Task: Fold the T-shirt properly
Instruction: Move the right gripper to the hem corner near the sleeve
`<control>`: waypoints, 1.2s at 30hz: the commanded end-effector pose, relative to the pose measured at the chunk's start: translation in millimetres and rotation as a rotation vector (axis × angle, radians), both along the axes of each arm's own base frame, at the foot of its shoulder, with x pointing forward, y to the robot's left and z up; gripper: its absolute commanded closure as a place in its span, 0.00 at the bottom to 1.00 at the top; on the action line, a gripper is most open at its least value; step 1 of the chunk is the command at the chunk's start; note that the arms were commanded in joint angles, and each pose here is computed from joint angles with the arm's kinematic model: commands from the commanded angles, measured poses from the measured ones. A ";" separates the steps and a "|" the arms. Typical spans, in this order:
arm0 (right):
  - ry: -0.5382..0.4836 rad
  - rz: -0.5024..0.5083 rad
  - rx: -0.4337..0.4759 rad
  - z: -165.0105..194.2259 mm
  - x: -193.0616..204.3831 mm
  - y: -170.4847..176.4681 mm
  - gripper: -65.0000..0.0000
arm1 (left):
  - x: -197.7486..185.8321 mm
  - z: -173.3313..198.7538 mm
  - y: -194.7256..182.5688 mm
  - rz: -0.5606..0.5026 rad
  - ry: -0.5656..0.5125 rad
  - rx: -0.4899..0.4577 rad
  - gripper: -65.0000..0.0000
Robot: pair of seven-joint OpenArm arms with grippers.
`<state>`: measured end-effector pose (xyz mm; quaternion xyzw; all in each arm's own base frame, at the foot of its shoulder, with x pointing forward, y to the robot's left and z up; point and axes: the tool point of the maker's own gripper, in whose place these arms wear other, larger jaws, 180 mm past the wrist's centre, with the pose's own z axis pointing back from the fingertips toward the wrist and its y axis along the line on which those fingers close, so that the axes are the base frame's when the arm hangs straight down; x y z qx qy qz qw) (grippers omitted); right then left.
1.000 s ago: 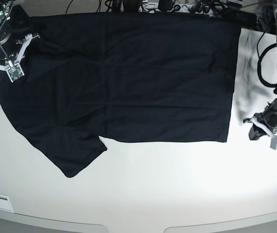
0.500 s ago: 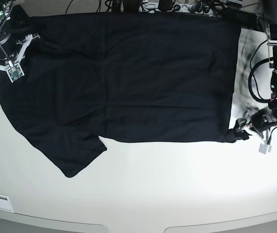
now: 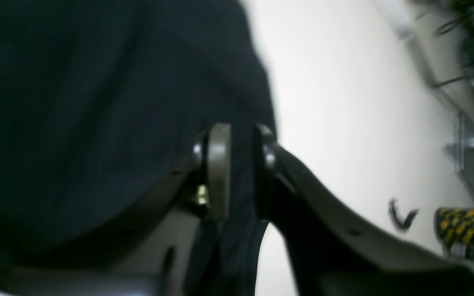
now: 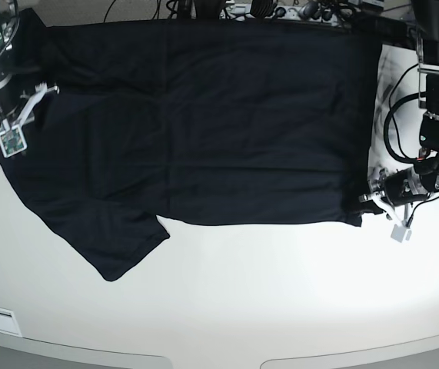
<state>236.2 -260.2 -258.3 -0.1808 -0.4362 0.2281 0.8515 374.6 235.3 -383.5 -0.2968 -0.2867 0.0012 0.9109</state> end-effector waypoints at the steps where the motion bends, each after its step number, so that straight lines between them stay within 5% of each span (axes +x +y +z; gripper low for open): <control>1: -0.070 -0.005 -0.007 15.4 13.9 -5.0 0.71 | -11.7 -11.1 11.1 -0.022 0.069 0.074 1.00; 8: -0.100 -0.042 0.249 5.3 92.2 -41.1 0.53 | -12.6 -14.7 4.8 -0.034 0.075 0.073 1.00; 16: 0.019 -0.279 0.701 -32.8 162.8 -113.8 0.53 | -13.9 -17.1 3.5 -0.041 0.082 0.081 1.00; 20: 0.086 -0.358 0.972 -59.0 178.2 -121.1 0.53 | -13.8 -16.8 3.7 -0.041 0.082 0.082 1.00; 23: 0.134 -0.406 1.092 -81.5 181.9 -114.7 0.53 | -14.3 -17.1 4.1 -0.042 0.084 0.083 1.00; 31: 0.239 -0.323 1.192 -110.4 187.0 -54.7 0.53 | -16.3 -18.1 3.7 -0.049 0.095 0.085 1.00; 36: 0.321 -0.222 1.147 -122.0 185.6 -20.8 0.54 | -17.1 -18.9 4.2 -0.054 0.098 0.092 1.00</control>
